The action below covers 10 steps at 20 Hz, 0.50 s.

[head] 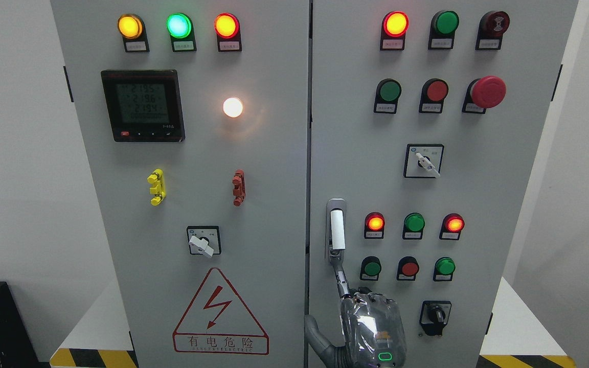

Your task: Release door handle

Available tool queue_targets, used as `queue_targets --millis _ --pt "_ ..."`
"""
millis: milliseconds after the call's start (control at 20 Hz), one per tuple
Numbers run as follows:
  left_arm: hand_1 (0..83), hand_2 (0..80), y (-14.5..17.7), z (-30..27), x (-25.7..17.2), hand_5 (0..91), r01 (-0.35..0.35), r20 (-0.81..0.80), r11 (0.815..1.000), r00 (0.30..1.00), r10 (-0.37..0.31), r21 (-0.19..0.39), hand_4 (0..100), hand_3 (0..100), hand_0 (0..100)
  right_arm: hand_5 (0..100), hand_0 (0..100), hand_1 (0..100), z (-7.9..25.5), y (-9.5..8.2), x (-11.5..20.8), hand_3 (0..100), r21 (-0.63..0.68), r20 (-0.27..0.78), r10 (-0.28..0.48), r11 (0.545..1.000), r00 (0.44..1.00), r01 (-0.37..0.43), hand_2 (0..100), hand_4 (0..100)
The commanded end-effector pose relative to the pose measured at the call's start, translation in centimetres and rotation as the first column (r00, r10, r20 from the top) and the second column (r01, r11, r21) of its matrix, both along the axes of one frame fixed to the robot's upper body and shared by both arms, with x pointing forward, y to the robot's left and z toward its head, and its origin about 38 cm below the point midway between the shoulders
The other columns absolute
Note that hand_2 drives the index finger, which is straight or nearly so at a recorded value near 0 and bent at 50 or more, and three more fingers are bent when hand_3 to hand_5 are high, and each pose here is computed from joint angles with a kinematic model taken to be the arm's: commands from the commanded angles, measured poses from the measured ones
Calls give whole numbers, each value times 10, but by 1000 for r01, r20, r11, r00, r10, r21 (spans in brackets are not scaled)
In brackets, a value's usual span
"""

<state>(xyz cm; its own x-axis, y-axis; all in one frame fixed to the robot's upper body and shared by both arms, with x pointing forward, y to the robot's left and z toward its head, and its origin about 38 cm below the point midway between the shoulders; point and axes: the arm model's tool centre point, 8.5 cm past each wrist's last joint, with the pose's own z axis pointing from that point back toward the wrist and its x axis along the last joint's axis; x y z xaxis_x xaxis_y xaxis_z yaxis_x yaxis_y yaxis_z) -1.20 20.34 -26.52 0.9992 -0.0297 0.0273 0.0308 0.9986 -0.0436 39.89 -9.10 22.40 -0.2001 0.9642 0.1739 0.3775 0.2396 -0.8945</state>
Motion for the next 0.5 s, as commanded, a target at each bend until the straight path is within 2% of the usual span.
queue_targets --millis 0,451 --pt "0 45 0 0 0 0 0 2 1000 1000 0 0 8 110 0 753 301 229 0 -1 0 806 1 0 0 1000 1000 0 0 740" --pt "0 45 0 0 0 0 0 4 1000 1000 0 -2 8 110 0 753 301 229 9 -1 -3 805 12 27 2 1000 1000 -3 0 740"
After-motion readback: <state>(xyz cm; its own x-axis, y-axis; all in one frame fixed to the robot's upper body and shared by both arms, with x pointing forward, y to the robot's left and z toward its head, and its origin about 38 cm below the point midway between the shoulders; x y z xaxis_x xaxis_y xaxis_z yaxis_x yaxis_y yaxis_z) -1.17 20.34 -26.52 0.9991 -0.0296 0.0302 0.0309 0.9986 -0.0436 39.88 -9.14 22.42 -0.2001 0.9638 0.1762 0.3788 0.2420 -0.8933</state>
